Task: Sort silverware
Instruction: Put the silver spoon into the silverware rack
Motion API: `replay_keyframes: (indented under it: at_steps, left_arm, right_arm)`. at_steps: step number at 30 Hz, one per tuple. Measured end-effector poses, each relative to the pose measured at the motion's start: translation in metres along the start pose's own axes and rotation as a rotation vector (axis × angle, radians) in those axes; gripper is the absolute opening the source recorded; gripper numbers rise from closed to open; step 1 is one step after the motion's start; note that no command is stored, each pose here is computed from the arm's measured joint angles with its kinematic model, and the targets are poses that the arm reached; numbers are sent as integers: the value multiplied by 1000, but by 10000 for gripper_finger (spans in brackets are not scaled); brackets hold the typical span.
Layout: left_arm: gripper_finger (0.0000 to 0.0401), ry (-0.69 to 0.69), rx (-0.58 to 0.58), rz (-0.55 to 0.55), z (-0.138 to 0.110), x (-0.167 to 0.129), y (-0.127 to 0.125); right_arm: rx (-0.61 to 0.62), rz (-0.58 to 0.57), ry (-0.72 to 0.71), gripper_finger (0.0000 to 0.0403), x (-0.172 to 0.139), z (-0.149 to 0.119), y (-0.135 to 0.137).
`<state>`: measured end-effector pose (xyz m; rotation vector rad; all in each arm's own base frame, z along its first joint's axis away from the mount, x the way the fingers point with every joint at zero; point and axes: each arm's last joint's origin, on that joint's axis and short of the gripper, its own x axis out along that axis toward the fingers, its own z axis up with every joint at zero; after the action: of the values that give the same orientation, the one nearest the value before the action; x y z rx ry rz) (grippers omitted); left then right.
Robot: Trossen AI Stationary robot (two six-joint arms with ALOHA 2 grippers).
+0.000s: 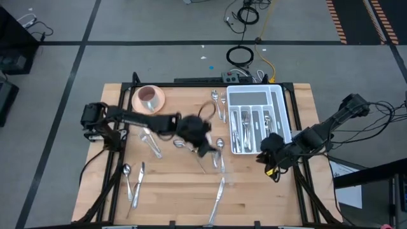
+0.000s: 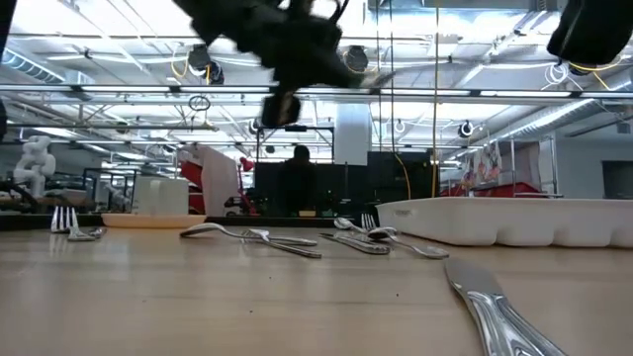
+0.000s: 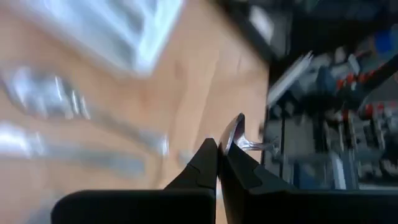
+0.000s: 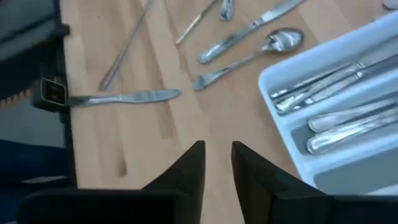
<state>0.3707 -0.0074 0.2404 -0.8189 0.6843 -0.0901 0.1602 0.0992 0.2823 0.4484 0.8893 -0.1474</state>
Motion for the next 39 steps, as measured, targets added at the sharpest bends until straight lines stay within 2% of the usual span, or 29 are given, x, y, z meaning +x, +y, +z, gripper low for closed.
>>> replay_keyframes:
  at_steps: [4,6,14,21,25,30,34,37,39]
  left_arm:
    - [4,-143,33,17,52,-23,10]
    - [4,-167,48,59,69,-35,18]
    - [4,-276,93,145,132,-66,52]
    - [4,-232,139,19,188,-25,76]
    - [4,-180,150,21,210,4,90]
    - [4,-137,135,27,225,37,112]
    - [4,-172,87,8,225,49,122]
    - [4,-175,108,48,223,53,126]
    - [4,-153,134,62,220,55,126]
  right_arm:
    - [48,100,-72,85,-18,4,-2]
    - [75,154,-105,85,-28,5,-4]
    - [166,191,-120,73,-49,2,-19]
    - [220,208,-115,73,-50,2,-19]
    - [223,256,-112,73,-53,0,-14]
    - [157,354,-121,73,-61,-4,-6]
    - [138,387,-108,73,-66,-9,-5]
    - [131,331,-90,73,-66,-13,-11]
    - [146,216,-62,71,-62,-18,-20]
